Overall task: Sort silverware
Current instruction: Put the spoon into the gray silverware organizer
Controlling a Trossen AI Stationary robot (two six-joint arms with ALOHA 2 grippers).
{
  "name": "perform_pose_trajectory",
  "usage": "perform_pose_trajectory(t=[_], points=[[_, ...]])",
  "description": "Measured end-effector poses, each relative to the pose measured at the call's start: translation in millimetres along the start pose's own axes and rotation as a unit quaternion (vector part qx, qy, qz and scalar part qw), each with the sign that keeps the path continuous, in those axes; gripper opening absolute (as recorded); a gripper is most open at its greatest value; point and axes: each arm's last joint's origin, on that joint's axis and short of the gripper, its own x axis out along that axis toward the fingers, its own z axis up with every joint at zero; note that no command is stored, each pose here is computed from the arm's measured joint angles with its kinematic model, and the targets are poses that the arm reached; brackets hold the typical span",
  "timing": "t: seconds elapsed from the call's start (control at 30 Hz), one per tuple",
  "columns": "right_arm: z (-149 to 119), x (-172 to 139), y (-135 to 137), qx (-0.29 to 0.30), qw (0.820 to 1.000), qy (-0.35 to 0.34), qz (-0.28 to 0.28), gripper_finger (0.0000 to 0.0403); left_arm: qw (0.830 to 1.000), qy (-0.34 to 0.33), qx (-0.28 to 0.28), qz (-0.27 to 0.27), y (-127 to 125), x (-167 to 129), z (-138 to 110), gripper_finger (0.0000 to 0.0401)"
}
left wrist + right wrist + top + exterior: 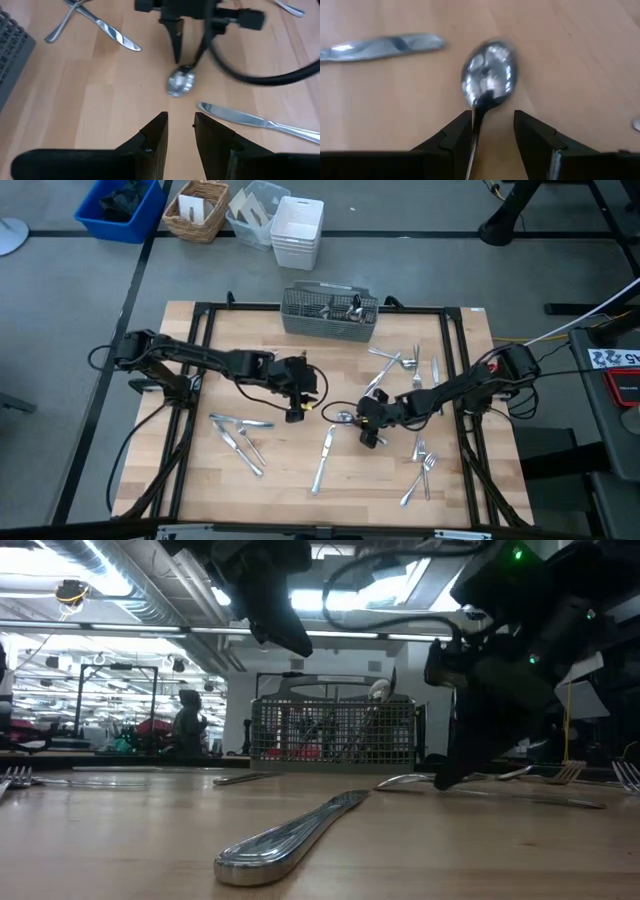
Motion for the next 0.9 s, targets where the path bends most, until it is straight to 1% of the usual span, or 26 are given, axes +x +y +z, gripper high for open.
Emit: perform_pose_trajectory(t=[0.17,0.27,0.37,0.47,0.57,0.67,0.7,0.77,0.9], points=[[-3.5,8.8,-0.6,-0.003,1.000,-0.002,-0.019,0.0150,1.000,0.000,0.006,-0.003,-7.4,-0.4,-0.3,0.0088],[-3.0,10.0,-1.3,-0.004,0.999,-0.018,-0.040,0.0149,1.000,-0.001,0.010,0.004,-10.7,-0.6,-0.5,0.0088],[-2.9,10.4,-2.1,-0.016,0.998,-0.024,-0.052,0.0142,1.000,-0.001,0.011,0.004,-13.7,-0.8,-0.7,0.0088],[-3.0,10.5,-2.7,-0.027,0.998,-0.025,-0.058,0.0114,1.000,-0.002,0.015,0.011,-16.6,-1.1,-0.9,0.0088],[-2.5,10.7,-3.4,-0.036,0.997,-0.030,-0.065,0.0070,0.999,0.002,0.021,0.025,-19.6,-1.4,-2.1,0.0088],[-1.5,11.0,-3.0,-0.060,0.996,-0.036,-0.063,0.0023,0.999,0.000,0.028,0.043,-22.7,-1.9,-2.4,0.0088],[-1.0,10.9,-2.8,-0.067,0.995,-0.038,-0.061,0.0016,0.998,0.000,0.029,0.047,-23.1,-2.3,-2.3,0.0088],[0.4,10.1,-2.6,-0.078,0.994,-0.041,-0.061,0.0016,0.998,0.003,0.031,0.048,-24.3,-6.9,-3.1,0.0088],[8.7,6.3,1.0,-0.086,0.993,-0.056,-0.062,0.0033,0.998,-0.005,0.024,0.066,-25.5,-24.6,-2.2,0.0088]])
